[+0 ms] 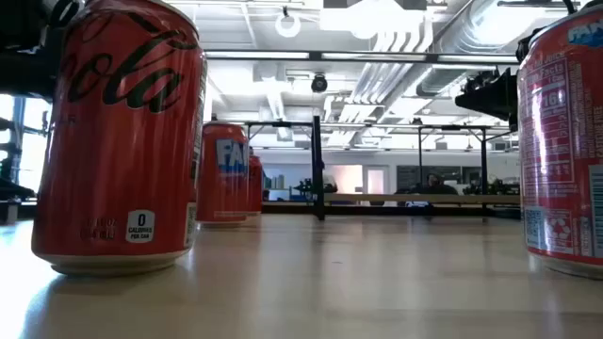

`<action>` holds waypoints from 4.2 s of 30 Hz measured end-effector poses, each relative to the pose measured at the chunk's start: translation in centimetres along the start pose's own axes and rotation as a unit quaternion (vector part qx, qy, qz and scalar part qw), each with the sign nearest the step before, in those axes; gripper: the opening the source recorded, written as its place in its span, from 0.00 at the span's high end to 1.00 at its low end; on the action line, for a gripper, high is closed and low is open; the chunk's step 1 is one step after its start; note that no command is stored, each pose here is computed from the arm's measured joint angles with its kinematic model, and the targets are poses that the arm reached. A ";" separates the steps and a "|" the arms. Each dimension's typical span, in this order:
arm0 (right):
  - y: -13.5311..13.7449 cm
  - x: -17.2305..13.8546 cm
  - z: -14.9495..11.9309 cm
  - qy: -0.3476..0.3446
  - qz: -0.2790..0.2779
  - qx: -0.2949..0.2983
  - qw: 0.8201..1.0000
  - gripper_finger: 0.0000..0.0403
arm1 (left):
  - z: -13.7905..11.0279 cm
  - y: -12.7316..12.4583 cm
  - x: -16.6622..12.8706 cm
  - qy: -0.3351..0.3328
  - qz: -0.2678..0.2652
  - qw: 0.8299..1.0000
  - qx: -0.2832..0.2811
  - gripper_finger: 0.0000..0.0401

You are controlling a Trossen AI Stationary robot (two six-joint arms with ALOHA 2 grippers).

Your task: Place canned beverage on shelf

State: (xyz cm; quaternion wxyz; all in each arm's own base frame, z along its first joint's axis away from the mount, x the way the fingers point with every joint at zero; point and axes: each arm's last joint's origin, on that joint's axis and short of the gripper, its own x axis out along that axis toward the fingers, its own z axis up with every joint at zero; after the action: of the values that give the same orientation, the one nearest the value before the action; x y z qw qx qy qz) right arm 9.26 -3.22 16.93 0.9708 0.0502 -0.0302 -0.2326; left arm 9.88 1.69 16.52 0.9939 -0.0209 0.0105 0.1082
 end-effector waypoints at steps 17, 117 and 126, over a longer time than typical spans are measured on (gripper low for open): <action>0.0 0.0 0.0 0.000 0.000 0.000 1.000 1.00 | 0.0 0.0 0.0 0.000 0.000 1.000 0.000 1.00; 10.1 7.0 19.6 0.504 0.011 -0.060 0.861 0.75 | 0.4 0.4 0.0 -0.019 0.073 0.997 0.016 1.00; 14.8 6.6 17.4 0.634 -0.012 -0.054 0.771 0.34 | 0.8 0.4 -0.1 -0.040 0.072 0.997 0.003 1.00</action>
State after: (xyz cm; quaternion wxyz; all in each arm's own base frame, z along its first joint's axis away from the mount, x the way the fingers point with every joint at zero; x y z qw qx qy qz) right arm 20.33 5.50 36.13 0.7677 0.1341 0.6057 -0.1605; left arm 9.75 2.09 17.27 0.9832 -0.0129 -0.0276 0.1798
